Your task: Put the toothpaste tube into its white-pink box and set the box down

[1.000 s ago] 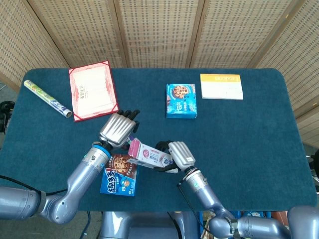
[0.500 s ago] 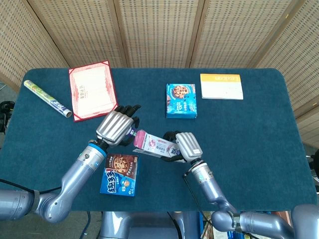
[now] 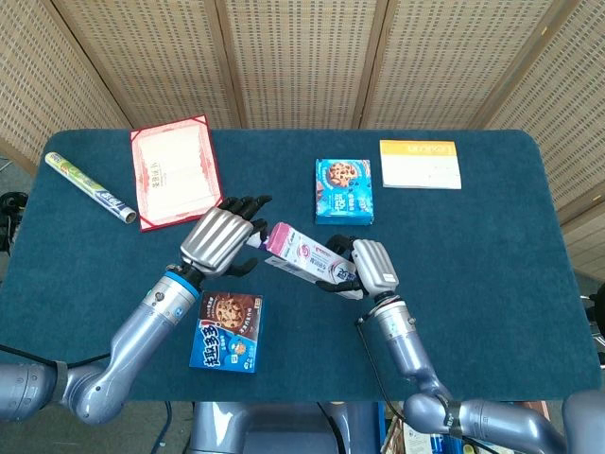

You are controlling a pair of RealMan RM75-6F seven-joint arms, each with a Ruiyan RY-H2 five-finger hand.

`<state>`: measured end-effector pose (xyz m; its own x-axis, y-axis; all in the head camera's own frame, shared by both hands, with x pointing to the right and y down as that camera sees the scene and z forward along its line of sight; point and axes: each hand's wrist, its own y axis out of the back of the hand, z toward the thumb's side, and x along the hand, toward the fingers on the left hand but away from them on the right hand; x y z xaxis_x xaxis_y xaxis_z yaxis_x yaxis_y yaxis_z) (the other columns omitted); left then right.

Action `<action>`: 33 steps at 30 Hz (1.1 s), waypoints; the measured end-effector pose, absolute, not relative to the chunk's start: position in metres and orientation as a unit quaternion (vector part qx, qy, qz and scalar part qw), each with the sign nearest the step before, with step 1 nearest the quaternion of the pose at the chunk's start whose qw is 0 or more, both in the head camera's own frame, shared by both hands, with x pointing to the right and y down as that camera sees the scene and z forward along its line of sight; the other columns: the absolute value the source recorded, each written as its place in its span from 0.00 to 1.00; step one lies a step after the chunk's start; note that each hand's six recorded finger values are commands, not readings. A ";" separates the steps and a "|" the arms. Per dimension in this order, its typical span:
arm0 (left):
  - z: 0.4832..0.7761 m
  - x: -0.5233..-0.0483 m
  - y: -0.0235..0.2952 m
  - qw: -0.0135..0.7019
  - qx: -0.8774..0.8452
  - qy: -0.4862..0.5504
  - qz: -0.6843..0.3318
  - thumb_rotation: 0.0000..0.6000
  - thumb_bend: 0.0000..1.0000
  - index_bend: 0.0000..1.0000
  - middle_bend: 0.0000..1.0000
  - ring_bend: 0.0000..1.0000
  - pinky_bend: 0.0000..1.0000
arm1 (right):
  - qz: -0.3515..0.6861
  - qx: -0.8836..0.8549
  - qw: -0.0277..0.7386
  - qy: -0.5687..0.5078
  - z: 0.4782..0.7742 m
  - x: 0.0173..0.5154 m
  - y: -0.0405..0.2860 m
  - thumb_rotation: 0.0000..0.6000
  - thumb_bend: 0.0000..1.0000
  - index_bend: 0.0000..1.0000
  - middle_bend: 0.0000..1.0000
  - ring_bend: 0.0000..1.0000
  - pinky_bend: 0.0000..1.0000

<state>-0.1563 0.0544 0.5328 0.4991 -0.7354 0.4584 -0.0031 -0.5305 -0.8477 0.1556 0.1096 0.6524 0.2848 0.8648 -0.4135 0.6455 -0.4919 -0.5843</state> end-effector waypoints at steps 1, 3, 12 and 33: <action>0.531 -0.156 0.054 0.416 -0.760 0.250 -0.432 1.00 0.33 0.43 0.10 0.14 0.18 | 0.356 -0.784 0.150 -0.486 0.652 0.158 0.108 1.00 0.11 0.66 0.57 0.46 0.54; 0.528 -0.155 0.052 0.410 -0.765 0.261 -0.423 1.00 0.33 0.43 0.10 0.14 0.18 | 0.354 -0.778 0.142 -0.499 0.651 0.163 0.105 1.00 0.11 0.66 0.57 0.46 0.54; 0.503 -0.167 0.042 0.391 -0.778 0.319 -0.374 1.00 0.33 0.43 0.10 0.13 0.17 | 0.359 -0.753 0.128 -0.536 0.649 0.198 0.093 1.00 0.11 0.66 0.57 0.46 0.54; 0.509 -0.222 0.049 0.388 -0.773 0.363 -0.348 1.00 0.33 0.42 0.10 0.13 0.16 | 0.245 -0.695 0.027 -0.676 0.649 0.280 0.096 1.00 0.11 0.66 0.57 0.46 0.54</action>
